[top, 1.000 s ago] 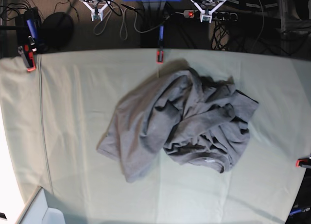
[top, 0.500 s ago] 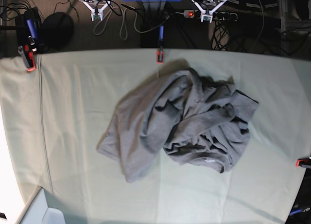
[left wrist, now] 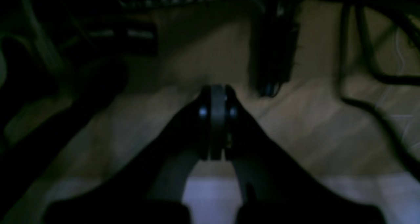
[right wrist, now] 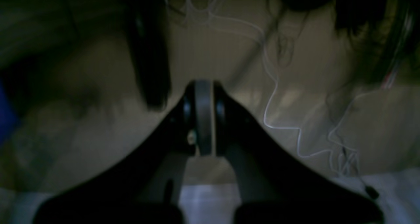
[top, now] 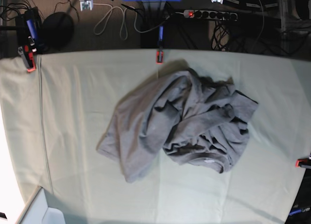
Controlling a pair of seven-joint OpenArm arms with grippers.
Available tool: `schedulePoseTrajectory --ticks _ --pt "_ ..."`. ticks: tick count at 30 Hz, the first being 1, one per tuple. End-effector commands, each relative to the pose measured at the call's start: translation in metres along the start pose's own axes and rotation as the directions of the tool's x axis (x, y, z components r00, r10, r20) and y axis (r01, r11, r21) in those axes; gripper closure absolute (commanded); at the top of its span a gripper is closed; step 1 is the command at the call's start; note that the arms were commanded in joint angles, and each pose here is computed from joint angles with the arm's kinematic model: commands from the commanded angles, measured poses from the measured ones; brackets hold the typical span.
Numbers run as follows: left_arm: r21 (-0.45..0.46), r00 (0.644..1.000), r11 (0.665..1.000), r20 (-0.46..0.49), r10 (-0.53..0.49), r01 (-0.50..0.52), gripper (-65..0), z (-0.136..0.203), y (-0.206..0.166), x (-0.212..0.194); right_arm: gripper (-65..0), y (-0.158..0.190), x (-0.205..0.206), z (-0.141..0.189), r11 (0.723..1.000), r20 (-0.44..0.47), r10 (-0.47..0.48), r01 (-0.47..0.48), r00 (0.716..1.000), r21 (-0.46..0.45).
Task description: Layout the t-shirt on the table in an organized manner, then fold the t-shirt properly
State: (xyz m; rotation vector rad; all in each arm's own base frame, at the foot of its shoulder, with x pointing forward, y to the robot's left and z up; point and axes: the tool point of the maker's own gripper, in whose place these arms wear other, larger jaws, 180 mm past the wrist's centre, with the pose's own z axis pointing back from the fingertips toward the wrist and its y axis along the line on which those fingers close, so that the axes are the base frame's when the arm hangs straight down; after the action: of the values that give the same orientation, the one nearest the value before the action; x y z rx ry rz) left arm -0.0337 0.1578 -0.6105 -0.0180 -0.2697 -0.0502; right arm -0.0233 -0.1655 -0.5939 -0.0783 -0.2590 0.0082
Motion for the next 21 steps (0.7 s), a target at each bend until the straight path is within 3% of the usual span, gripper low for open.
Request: schedulePoseTrajectory --ticks 1,7,12,16,21 --pt "0.008 0.998 1.000 0.054 0.014 -0.014 0.0 0.010 0.006 0.010 0.0 -0.008 0.007 0.009 1.000 0.040 0.014 -0.014 0.999 -0.002" --pt "0.056 0.956 0.994 0.282 0.078 -0.097 0.0 0.054 0.032 0.077 0.0 -0.010 0.057 0.047 1.000 0.175 0.029 -0.029 0.984 -0.004" --pt "0.058 0.897 0.991 0.435 0.082 -0.119 0.0 0.090 0.040 0.129 0.0 -0.007 0.109 0.089 0.999 0.314 0.035 -0.036 0.949 -0.001" --pt "0.034 0.872 0.994 0.483 0.077 -0.106 0.0 0.111 0.032 0.164 0.0 -0.004 0.153 0.130 0.999 0.432 0.036 -0.040 0.901 0.001" --pt "-0.002 0.870 0.997 0.488 0.072 -0.081 0.0 0.134 0.017 0.199 0.0 -0.003 0.199 0.167 0.999 0.541 0.032 -0.039 0.840 0.001"
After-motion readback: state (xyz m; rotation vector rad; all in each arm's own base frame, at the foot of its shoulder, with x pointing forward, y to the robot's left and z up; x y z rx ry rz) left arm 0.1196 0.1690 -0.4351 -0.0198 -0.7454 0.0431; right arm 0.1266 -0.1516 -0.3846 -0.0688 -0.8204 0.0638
